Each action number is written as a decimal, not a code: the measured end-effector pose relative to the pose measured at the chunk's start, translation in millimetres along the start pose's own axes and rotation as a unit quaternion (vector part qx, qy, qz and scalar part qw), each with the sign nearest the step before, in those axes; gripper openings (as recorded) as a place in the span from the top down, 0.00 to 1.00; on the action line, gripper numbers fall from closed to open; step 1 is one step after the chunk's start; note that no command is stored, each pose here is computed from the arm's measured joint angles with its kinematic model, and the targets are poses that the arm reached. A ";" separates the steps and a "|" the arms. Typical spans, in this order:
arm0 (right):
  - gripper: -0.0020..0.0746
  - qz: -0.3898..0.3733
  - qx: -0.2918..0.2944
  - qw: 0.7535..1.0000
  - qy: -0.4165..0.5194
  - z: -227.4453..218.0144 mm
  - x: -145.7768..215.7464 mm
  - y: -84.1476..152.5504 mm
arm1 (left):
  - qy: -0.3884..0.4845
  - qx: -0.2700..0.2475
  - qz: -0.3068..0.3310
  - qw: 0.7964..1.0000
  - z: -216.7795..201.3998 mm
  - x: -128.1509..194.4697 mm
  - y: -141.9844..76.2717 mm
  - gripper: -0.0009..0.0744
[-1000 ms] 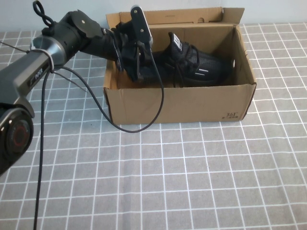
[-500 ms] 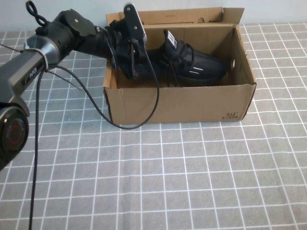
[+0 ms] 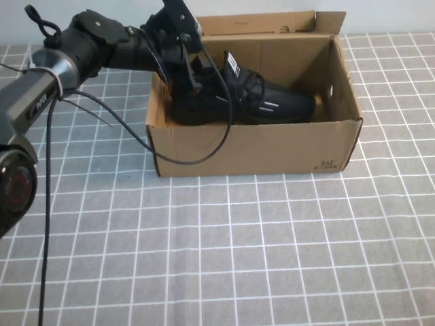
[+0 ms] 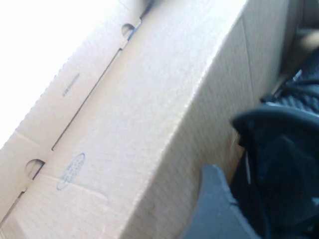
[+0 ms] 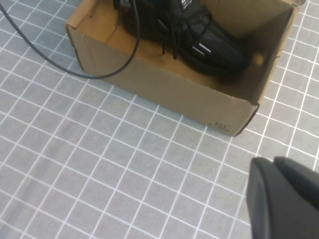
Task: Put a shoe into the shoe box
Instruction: Place the shoe in the shoe box
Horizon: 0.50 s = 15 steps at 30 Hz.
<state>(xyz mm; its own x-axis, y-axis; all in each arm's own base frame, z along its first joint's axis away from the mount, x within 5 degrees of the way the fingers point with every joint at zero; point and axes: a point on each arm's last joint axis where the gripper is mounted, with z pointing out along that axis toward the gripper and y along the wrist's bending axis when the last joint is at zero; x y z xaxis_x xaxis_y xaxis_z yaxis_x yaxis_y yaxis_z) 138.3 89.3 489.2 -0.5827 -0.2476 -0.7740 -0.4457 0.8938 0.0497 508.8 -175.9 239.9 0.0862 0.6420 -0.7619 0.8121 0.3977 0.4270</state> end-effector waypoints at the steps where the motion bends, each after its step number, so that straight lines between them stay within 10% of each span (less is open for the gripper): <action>1: 0.99 0.000 -0.001 1.000 0.000 0.0 0.0 0.1 | -0.002 0.000 -0.004 1.000 0.0 -0.3 0.0 0.47; 10: 0.99 0.000 0.000 1.000 0.000 0.0 0.0 0.0 | -0.029 -0.008 -0.110 0.993 -41.0 -43.4 9.8 0.47; 15: 0.99 -0.005 0.004 1.000 -0.001 0.0 -0.1 -0.8 | -0.025 -0.002 -0.170 0.985 -80.3 -75.2 11.3 0.68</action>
<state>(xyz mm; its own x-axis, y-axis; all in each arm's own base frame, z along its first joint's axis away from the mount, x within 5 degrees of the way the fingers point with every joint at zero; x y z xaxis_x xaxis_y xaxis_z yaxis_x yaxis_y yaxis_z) 138.8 88.6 489.3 -0.5772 -0.2562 -0.7754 -0.4457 0.8945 0.0362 465.2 -167.1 341.2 -0.1622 0.4379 -0.8843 0.7971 0.5863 0.1442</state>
